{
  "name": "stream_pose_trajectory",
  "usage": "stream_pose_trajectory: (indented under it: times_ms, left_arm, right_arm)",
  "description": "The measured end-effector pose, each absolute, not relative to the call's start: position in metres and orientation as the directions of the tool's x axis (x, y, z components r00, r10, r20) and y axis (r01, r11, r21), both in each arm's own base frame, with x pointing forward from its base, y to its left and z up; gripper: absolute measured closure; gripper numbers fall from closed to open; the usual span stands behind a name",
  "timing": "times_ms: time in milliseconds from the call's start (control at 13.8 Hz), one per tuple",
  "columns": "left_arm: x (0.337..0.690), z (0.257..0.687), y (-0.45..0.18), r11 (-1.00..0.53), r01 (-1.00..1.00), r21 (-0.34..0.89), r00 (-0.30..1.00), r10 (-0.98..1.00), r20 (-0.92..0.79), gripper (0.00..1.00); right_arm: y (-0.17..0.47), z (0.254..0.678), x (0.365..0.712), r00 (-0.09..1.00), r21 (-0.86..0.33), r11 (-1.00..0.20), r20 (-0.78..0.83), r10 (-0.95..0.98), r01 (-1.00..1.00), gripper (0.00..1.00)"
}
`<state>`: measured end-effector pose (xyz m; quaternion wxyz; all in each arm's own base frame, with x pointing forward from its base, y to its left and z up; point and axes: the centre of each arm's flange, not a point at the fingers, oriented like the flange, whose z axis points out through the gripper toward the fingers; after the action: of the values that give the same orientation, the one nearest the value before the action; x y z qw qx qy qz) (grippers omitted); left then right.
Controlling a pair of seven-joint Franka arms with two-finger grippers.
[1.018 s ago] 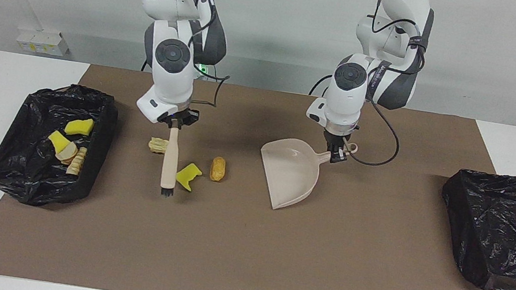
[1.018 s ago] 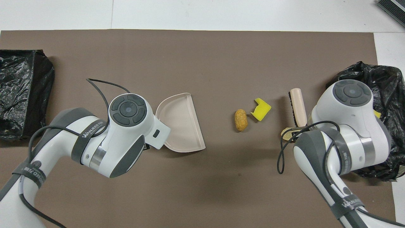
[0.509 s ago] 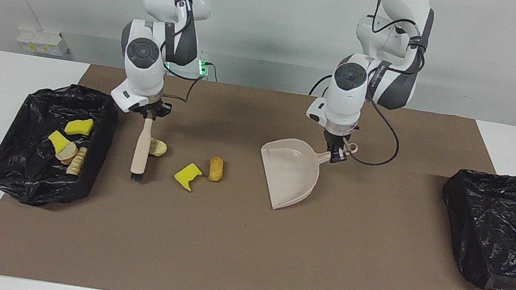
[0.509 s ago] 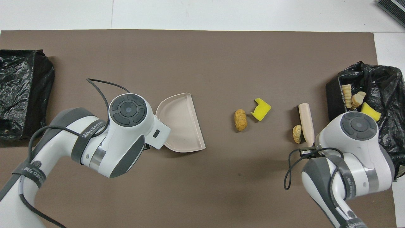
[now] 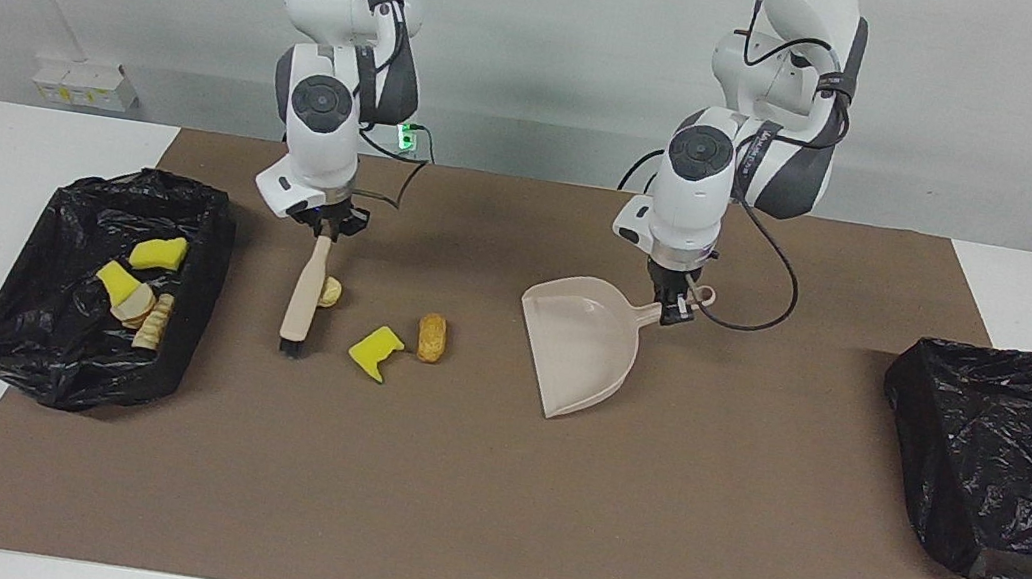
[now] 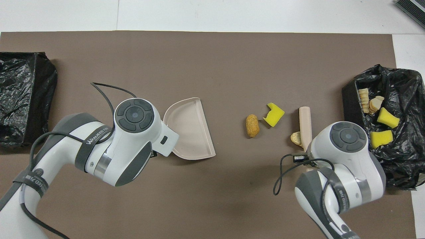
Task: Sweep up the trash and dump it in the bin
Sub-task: 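Sweep the remaining sponge and crumbs toward the dustpan with the right gripper, then brush the debris into the dustpan held by the left gripper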
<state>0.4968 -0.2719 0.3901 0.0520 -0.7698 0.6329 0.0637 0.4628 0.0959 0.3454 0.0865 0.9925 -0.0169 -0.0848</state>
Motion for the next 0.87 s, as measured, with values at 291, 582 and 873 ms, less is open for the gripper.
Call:
stream_pose_trajectory:
  times_ms: [291,582,873]
  left_arm:
    - [0.497,0.390,-0.272,-0.194,-0.981,0.001,0.191,-0.968,-0.164,0.67]
    - [0.497,0.390,-0.272,-0.194,-0.981,0.001,0.191,-0.968,-0.164,0.67]
    - [0.497,0.390,-0.272,-0.194,-0.981,0.000,0.191,-0.968,-0.164,0.67]
  right_arm:
    - [0.124,0.354,0.485,0.989,0.132,-0.991,-0.143,-0.031,-0.012,0.73]
    - [0.155,0.346,0.508,0.988,0.090,-0.996,-0.153,-0.014,0.000,0.73]
    - [0.211,0.333,0.509,0.981,0.011,-1.000,-0.191,0.024,0.027,0.73]
